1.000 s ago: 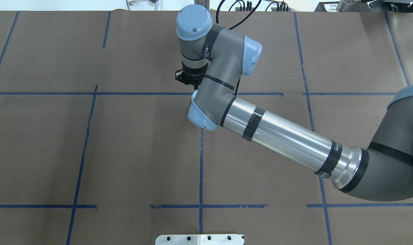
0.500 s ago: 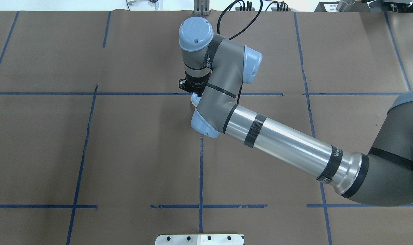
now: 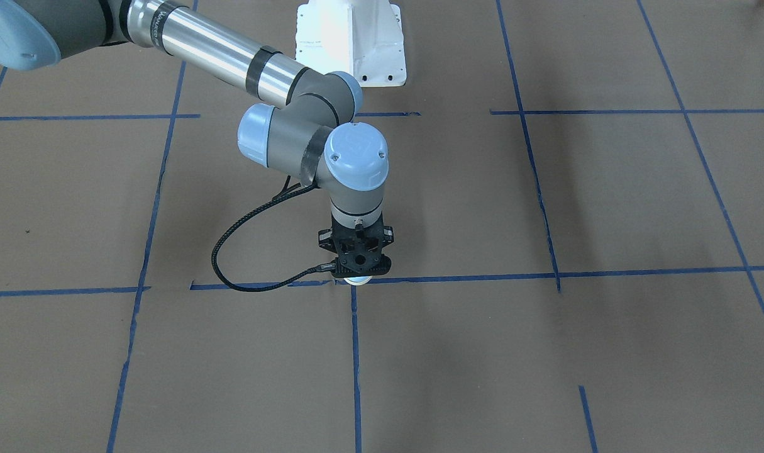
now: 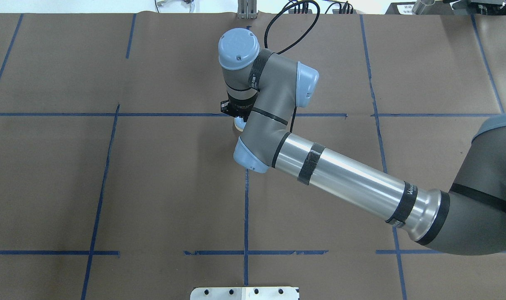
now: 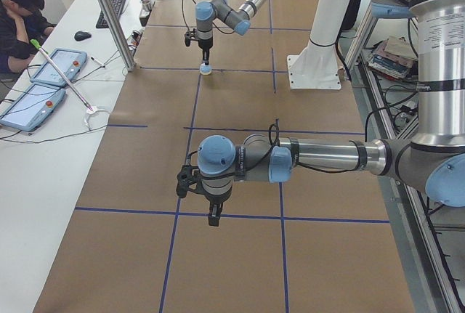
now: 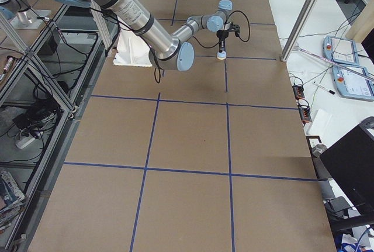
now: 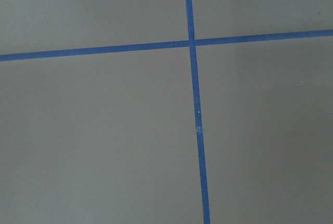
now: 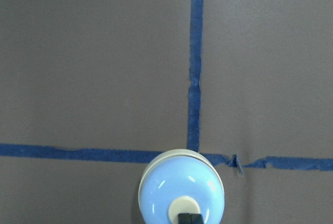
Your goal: Place and press bell with both arms
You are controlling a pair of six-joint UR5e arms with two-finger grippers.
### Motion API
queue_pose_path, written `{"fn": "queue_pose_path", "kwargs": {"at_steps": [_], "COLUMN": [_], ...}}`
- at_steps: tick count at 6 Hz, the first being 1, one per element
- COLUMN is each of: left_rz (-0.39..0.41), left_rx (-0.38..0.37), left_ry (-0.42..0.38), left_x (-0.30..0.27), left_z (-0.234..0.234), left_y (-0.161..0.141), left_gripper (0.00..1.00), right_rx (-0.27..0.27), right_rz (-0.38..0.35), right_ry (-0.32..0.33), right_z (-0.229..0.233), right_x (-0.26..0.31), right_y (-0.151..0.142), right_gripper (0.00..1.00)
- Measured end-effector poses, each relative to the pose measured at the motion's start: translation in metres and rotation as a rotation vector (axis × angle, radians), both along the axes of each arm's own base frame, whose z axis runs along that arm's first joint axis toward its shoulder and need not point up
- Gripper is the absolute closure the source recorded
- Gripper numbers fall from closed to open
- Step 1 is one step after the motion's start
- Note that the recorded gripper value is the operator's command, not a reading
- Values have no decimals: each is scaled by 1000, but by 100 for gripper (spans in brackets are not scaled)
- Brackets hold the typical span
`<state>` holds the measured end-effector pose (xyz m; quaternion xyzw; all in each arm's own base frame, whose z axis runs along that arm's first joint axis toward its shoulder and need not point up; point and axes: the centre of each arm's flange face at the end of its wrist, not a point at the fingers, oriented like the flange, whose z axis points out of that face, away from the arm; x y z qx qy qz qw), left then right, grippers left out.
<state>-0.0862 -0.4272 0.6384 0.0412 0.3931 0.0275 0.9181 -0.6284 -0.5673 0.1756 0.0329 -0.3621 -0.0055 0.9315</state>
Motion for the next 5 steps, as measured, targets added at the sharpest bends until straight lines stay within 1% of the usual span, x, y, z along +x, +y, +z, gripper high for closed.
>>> {"fn": "queue_pose_path", "kwargs": {"at_steps": [2,3,4,5], "left_rz": [0,0,0,0], "left_rx": [0,-1,-2,-6], "left_ry": [0,0,0,0], "left_x": [0,0,0,0], "left_z": [0,1,1,4], "left_y": [0,0,0,1], "left_gripper": [0,0,0,0], "right_rx": [7,17,19,10], "right_rz": [3,11,16,18], "right_ry": [-5,-29,-60,-87], "right_z": [-6,-20,-33,-40], "right_x": [2,12,28,44], "right_y": [-2,-6,-13,-22], "right_gripper": [95,86,10,0]}}
